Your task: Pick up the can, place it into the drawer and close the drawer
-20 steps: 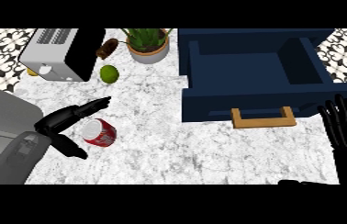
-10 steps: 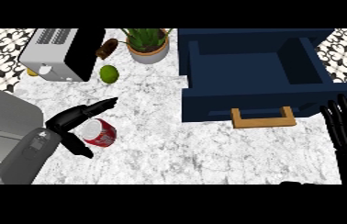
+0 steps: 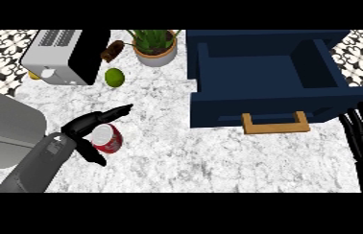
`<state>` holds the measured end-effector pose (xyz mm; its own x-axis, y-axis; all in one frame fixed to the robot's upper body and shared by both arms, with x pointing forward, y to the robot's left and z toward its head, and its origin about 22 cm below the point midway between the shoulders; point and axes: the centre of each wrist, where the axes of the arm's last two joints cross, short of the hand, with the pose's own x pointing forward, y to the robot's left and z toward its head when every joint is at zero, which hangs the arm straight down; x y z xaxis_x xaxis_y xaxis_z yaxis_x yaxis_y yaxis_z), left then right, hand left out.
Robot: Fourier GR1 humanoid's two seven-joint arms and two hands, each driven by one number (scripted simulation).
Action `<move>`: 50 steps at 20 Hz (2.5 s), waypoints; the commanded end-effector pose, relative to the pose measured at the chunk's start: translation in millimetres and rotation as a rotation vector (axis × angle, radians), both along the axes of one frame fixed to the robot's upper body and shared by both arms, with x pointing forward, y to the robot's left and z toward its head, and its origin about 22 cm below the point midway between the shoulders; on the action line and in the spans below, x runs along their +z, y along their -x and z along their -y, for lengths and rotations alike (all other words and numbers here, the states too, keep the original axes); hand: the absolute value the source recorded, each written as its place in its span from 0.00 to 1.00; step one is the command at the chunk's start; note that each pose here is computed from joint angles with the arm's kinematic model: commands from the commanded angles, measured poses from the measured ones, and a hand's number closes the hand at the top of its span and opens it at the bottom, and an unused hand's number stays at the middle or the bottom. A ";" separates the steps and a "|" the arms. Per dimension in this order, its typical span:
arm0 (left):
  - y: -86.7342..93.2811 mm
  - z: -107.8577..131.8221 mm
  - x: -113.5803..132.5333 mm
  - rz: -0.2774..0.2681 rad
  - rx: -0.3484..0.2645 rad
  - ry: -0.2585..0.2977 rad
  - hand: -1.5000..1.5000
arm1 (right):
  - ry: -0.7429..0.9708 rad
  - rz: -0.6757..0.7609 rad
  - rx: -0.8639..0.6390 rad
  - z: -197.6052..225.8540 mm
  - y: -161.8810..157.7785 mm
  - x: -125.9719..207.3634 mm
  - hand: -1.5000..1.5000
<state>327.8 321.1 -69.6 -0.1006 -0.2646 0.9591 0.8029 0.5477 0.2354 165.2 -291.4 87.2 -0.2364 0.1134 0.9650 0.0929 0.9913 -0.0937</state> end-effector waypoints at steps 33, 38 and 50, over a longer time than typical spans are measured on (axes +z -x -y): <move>20.5 28.8 -32.0 -0.029 0.468 0.359 1.00 | -0.018 0.001 -0.062 10.6 20.3 4.3 0.00; 9.7 24.5 -22.5 0.072 0.954 0.411 1.00 | -0.019 0.004 -0.072 11.3 26.1 3.1 0.00; -16.9 121.1 95.3 0.220 0.872 0.385 1.00 | -0.025 0.014 -0.063 12.8 18.2 14.2 0.00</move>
<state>347.7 220.5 -9.6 -0.1637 0.0150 0.9864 0.0426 0.9991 -0.0081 133.9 -304.4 96.6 -0.2365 0.1106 0.9653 0.1612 0.9842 -0.0733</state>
